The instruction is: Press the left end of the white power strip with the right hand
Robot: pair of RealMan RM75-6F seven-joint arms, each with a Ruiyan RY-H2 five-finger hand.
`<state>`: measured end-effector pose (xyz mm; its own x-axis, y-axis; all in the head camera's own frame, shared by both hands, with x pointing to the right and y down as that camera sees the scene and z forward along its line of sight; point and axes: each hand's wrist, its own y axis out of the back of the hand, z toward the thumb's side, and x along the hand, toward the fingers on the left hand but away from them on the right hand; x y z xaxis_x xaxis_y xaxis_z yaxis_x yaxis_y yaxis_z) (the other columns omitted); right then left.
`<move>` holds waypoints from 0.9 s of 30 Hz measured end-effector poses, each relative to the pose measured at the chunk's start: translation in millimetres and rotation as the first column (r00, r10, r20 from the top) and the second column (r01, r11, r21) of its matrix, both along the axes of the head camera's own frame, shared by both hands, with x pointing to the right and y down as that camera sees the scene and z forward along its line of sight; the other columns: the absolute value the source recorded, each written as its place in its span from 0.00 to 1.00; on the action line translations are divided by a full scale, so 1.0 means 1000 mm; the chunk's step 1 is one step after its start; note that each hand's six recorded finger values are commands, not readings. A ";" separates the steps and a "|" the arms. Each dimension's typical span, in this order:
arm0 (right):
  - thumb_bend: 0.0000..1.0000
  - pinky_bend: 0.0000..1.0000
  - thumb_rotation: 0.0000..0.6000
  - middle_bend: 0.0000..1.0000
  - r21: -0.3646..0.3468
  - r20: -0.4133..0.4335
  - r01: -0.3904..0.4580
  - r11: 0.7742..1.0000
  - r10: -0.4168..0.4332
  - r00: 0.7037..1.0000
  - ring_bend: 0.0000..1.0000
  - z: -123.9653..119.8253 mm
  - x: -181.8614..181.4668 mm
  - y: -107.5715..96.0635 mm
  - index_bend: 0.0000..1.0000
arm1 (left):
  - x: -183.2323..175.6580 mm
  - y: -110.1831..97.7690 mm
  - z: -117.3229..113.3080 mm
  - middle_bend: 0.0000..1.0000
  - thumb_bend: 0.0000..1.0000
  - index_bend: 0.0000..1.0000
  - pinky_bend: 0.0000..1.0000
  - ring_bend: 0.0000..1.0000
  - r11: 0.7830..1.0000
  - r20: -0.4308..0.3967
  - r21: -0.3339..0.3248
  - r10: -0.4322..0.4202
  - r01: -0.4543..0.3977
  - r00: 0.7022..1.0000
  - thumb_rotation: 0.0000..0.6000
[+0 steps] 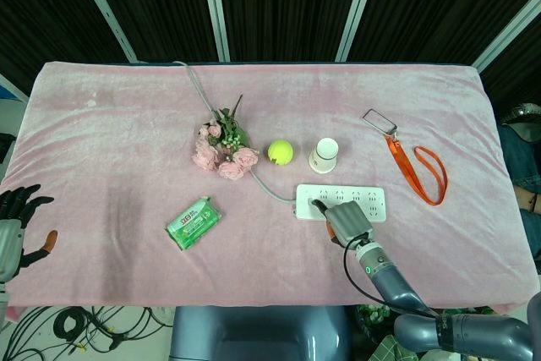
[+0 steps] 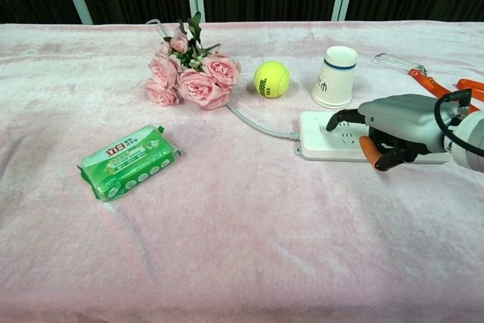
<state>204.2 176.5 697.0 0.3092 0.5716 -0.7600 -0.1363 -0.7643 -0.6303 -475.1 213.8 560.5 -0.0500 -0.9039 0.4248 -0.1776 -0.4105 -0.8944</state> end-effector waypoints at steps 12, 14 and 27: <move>0.83 1.00 1.00 0.95 -0.025 -0.096 0.076 0.997 -0.078 0.992 1.00 0.010 0.004 0.005 0.43 | 0.000 0.000 -0.001 0.10 0.37 0.26 0.08 0.04 1.000 0.002 0.001 0.003 -0.003 1.000 1.00; 0.83 1.00 1.00 0.95 -0.011 -0.122 0.095 0.995 -0.095 0.988 1.00 0.011 0.005 0.003 0.41 | -0.001 0.000 -0.001 0.10 0.37 0.26 0.08 0.04 1.000 0.002 0.003 0.000 0.000 1.000 1.00; 0.52 0.99 1.00 0.76 0.259 0.049 -0.095 0.961 0.085 0.995 0.89 -0.035 0.001 -0.045 0.08 | -0.002 0.000 -0.002 0.10 0.37 0.26 0.08 0.04 1.000 -0.003 0.003 -0.009 0.009 1.000 1.00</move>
<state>205.6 131.7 662.1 0.2724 0.7751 -0.5700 -0.0477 -0.5808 -0.8126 -477.1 213.5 558.6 -0.0566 -0.9048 0.4220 -0.1836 -0.4060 -0.8952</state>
